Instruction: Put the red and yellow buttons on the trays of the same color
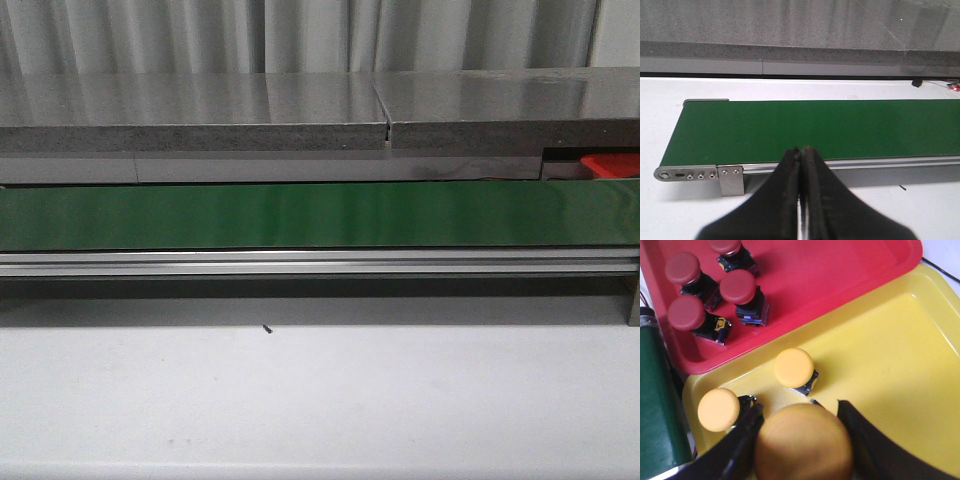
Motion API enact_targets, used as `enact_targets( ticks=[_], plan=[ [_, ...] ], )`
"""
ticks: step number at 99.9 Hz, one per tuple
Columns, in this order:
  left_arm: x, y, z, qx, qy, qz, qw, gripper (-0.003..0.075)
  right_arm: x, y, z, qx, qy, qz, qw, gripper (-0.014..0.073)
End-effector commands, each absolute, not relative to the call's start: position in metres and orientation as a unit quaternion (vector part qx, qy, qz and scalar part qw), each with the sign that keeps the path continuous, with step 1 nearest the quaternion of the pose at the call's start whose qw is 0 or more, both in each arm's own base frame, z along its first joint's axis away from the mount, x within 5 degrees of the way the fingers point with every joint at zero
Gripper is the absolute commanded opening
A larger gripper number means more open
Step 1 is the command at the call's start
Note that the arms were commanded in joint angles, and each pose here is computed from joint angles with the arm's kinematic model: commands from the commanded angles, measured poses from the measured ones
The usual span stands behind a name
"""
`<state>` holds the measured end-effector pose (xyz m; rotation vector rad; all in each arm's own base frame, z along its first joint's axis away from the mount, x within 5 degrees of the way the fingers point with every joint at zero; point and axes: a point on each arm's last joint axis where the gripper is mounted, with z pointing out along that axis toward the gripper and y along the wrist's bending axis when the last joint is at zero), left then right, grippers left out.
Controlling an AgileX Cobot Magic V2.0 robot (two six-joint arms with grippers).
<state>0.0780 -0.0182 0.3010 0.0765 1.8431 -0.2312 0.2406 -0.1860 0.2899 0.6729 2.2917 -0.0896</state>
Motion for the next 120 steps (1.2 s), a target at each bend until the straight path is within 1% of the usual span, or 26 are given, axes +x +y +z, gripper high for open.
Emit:
enact_targets(
  ticks=[1, 26, 43, 86, 107, 114, 118, 120],
  plan=[
    [0.079, -0.017, 0.315, 0.019, 0.768, -0.105, 0.631, -0.0019, 0.245, -0.195, 0.298, 0.277, 0.869, -0.052, 0.406, 0.0083],
    [0.079, -0.017, 0.315, 0.019, 0.768, -0.105, 0.631, -0.0019, 0.264, -0.213, 0.246, 0.297, 0.89, -0.028, 0.344, 0.0083],
    [0.079, -0.017, 0.315, 0.019, 0.768, -0.105, 0.631, -0.0019, 0.271, -0.22, 0.225, 0.301, 0.895, -0.029, 0.327, 0.0083],
    [0.079, -0.017, 0.315, 0.019, 0.768, -0.105, 0.631, -0.0019, 0.272, -0.22, 0.214, 0.307, 0.899, -0.014, 0.311, 0.0083],
    [0.079, -0.017, 0.315, 0.019, 0.768, -0.105, 0.631, -0.0019, 0.273, -0.22, 0.202, 0.309, 0.906, 0.0, 0.288, 0.0083],
    [0.079, -0.017, 0.315, 0.019, 0.768, -0.105, 0.631, -0.0019, 0.273, -0.219, 0.201, 0.309, 0.907, 0.001, 0.287, 0.0107],
    [0.079, -0.017, 0.315, 0.019, 0.768, -0.105, 0.631, -0.0019, 0.273, -0.219, 0.201, 0.309, 0.907, 0.001, 0.287, 0.0141],
    [0.079, -0.017, 0.315, 0.019, 0.768, -0.105, 0.631, -0.0019, 0.273, -0.219, 0.201, 0.309, 0.907, 0.001, 0.287, 0.0172]
  ],
)
